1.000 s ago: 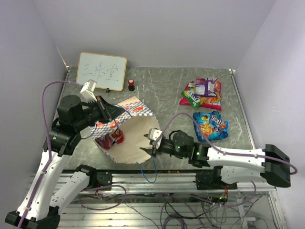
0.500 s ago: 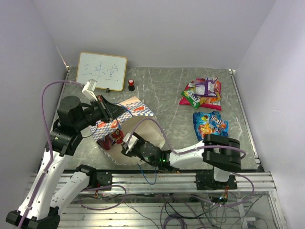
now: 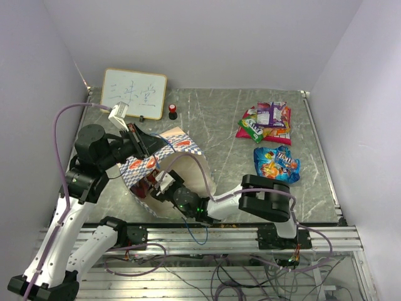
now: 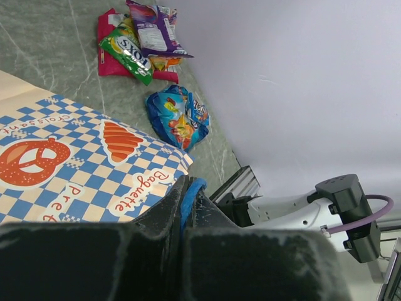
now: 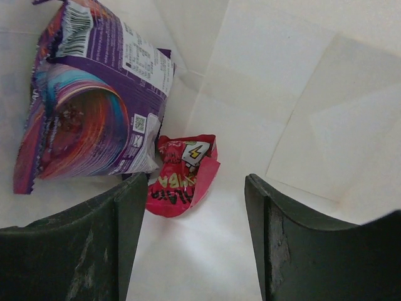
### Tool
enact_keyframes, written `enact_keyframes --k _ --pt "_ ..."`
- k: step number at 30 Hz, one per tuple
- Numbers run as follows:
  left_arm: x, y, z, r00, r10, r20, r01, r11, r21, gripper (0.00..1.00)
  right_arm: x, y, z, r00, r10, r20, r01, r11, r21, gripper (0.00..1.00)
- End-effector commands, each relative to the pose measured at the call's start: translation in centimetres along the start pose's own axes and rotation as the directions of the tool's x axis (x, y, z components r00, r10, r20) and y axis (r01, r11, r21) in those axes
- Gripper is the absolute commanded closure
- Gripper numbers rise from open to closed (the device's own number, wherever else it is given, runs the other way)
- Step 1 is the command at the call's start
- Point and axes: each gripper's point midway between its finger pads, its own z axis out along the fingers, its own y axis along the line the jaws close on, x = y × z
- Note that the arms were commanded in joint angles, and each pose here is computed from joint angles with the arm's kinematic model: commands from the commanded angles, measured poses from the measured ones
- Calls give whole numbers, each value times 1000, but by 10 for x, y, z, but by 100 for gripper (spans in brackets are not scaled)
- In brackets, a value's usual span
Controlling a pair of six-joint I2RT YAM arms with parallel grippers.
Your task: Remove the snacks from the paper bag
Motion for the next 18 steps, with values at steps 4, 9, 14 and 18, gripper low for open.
enact_keyframes --k 4,9,14,18 --pt "-9 -23 -4 996 93 -11 -92 993 76 93 20 -4 26 996 78 -31 -76 996 45 32" --pt "-7 -26 -5 997 76 -8 -75 993 93 93 41 1 45 992 64 -109 -60 997 45 27" --pt "-2 -21 -10 996 90 -15 -89 994 66 93 75 3 48 973 125 -192 -117 992 50 27" --pt "1 -19 -14 996 88 -7 -87 995 58 93 94 4 53 957 122 -261 -120 992 26 29"
